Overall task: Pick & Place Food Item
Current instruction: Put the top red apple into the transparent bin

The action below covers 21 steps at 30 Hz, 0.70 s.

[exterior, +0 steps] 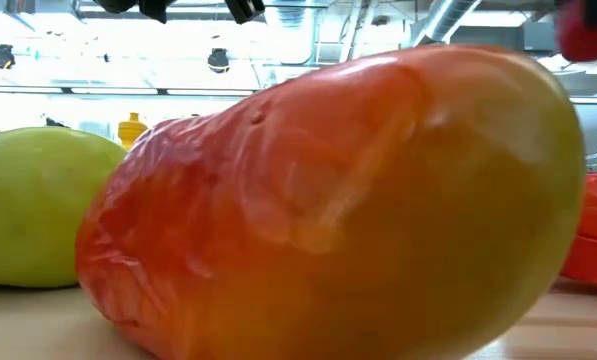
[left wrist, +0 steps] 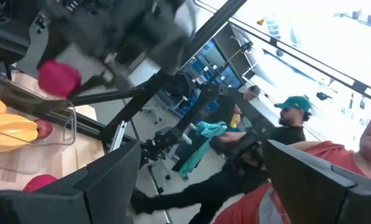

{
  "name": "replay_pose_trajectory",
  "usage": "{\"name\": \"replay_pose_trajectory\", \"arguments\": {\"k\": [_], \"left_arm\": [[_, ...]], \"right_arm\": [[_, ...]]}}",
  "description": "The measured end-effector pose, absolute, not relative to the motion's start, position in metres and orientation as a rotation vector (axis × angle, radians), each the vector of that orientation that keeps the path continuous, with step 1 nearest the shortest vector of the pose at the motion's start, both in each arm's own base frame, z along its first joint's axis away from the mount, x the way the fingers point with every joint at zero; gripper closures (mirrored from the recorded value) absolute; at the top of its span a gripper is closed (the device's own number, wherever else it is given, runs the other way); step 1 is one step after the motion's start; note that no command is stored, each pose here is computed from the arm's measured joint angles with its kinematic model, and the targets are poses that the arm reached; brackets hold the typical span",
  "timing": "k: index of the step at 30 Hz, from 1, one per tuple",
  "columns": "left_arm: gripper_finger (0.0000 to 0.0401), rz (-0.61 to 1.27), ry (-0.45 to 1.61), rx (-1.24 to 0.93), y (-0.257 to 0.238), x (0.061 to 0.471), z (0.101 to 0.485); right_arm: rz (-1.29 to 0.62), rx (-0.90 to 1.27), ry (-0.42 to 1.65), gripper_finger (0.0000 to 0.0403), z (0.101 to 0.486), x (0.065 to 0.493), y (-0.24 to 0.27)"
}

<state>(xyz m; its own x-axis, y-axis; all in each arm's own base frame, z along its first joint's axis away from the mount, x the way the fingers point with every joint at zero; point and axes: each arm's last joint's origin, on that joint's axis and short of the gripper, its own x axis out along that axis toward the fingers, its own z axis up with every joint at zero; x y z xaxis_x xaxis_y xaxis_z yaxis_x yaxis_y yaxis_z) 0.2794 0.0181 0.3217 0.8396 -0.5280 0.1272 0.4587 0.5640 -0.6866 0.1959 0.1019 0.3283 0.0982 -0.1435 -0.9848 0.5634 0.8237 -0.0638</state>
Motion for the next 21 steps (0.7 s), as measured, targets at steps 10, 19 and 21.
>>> {"name": "replay_pose_trajectory", "arguments": {"k": [10, 19, 21], "left_arm": [[0.0070, -0.581, 0.096, -0.780, 0.018, 0.279, 0.322], [0.0070, -0.630, 0.129, -0.793, 0.017, 0.279, 0.321], [0.0070, -0.691, 0.184, -0.831, 0.015, 0.277, 0.321]], "right_arm": [[-0.672, 0.434, 1.649, 0.0112, 0.253, 0.167, 0.115], [-0.657, 0.437, 1.669, 0.0098, 0.239, 0.167, 0.118], [-0.653, 0.439, 1.670, 0.0083, 0.239, 0.167, 0.118]]}}
